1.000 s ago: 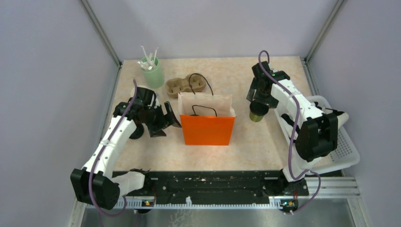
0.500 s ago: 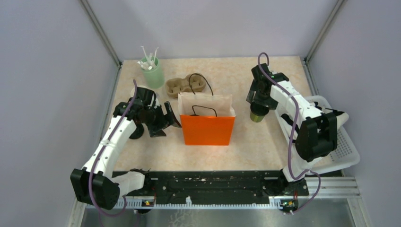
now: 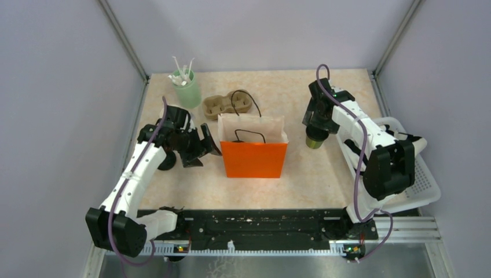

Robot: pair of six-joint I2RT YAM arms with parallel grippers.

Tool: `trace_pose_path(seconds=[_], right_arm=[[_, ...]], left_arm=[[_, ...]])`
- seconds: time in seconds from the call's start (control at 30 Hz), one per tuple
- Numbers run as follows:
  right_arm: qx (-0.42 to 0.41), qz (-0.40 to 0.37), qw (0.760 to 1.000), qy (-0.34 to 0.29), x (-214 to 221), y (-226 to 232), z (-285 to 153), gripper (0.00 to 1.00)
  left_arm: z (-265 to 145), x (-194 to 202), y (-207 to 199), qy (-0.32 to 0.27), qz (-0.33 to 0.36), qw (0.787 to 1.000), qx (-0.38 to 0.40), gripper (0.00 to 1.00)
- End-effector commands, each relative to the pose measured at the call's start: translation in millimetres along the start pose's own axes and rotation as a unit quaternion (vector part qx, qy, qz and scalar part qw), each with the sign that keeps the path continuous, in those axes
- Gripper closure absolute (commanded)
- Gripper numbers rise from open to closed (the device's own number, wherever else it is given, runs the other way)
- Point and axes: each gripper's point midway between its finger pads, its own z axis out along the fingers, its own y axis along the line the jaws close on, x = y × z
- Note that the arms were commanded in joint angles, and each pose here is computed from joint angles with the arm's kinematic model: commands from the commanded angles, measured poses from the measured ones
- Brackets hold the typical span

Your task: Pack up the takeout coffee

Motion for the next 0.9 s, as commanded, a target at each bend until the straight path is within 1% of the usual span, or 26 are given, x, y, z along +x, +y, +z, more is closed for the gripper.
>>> trace_pose_path(seconds=[0.0, 0.23, 0.4, 0.53, 0.6, 0.73, 0.8, 0.87], right_arm=[[-0.019, -0.015, 1.000, -0.017, -3, 2, -10, 0.23], [-0.061, -0.061, 0.996, -0.033, -8, 8, -24, 0.25], [-0.104, -0.115, 0.987, -0.034, -6, 14, -37, 0.25], [-0.147, -0.158, 0.974, -0.062, -10, 14, -63, 0.27], [-0.178, -0.181, 0.964, -0.077, -10, 16, -80, 0.28], [-0.211, -0.186, 0.953, -0.116, -17, 13, -113, 0.29], [-0.232, -0.187, 0.945, -0.136, -20, 13, -129, 0.30], [-0.258, -0.193, 0.934, -0.156, -22, 16, -145, 0.30]], left_arm=[[-22, -10, -16, -0.035, 0.022, 0.999, 0.022, 0.10], [-40, -14, -31, -0.054, 0.031, 0.997, 0.048, 0.10], [-57, -17, -49, -0.064, 0.041, 0.994, 0.079, 0.11], [-78, -24, -69, -0.084, 0.051, 0.989, 0.111, 0.12], [-87, -28, -78, -0.093, 0.051, 0.987, 0.124, 0.13], [-107, -38, -91, -0.131, 0.055, 0.980, 0.141, 0.15], [-109, -41, -96, -0.133, 0.055, 0.978, 0.148, 0.16], [-106, -42, -101, -0.122, 0.056, 0.979, 0.153, 0.18]])
